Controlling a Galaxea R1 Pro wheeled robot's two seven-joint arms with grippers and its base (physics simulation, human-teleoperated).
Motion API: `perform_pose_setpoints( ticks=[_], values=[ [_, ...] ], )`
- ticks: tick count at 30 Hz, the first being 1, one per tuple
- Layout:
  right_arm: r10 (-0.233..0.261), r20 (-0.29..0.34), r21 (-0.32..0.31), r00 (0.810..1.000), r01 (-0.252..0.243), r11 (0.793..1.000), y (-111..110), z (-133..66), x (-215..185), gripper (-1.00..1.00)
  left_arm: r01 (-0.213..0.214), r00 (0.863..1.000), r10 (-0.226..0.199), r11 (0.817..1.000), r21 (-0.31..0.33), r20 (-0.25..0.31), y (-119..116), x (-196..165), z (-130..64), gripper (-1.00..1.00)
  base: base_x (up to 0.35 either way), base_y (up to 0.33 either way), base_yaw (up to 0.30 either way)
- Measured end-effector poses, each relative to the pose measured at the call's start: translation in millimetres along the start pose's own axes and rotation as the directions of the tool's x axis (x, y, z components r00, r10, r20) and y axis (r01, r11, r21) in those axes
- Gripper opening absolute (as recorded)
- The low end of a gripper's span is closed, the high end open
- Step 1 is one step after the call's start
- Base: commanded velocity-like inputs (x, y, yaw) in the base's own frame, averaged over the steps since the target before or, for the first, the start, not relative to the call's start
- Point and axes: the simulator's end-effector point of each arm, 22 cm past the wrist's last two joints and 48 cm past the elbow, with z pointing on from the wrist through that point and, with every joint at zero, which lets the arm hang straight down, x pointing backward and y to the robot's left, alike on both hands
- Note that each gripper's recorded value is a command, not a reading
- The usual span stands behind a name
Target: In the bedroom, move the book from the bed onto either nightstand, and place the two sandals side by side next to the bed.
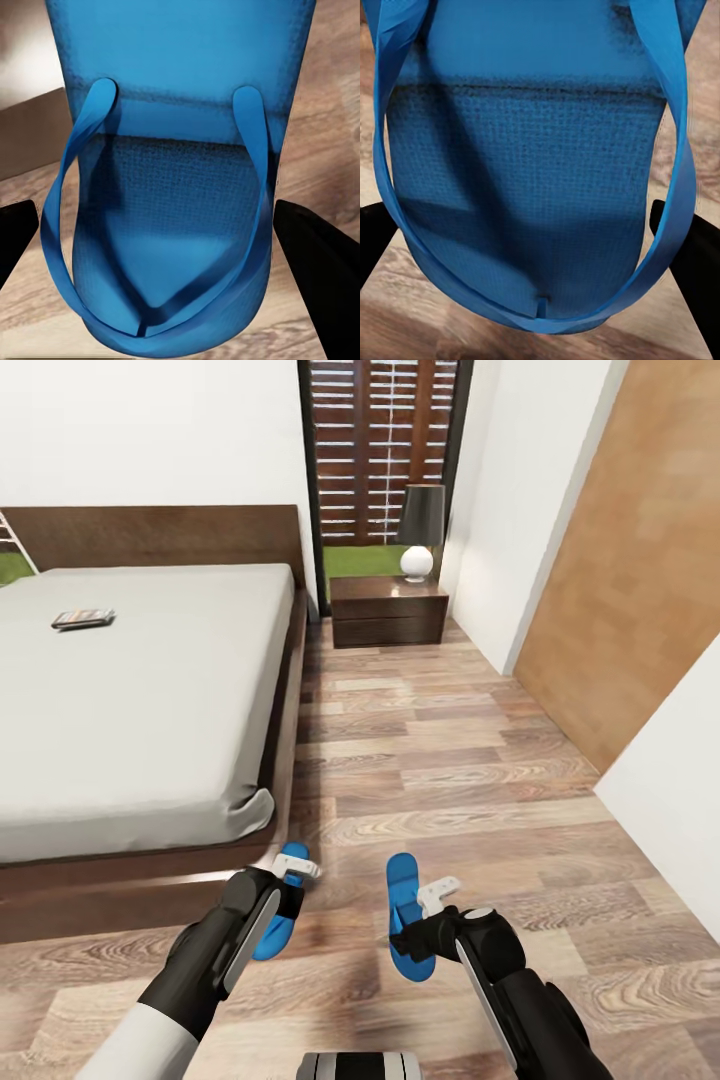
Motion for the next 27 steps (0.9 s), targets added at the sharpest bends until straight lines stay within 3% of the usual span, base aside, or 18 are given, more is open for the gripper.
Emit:
perform_pose_setpoints(
  ticks=[27],
  values=[
    [0.0,0.0,0.0,1.0,0.0,1.0,0.0,0.0,0.1,-1.0,0.0,1.0,0.0,1.0,0.0,0.0,-0.2,0.0,0.0,-1.0,0.0,0.0,0.133]
  ],
)
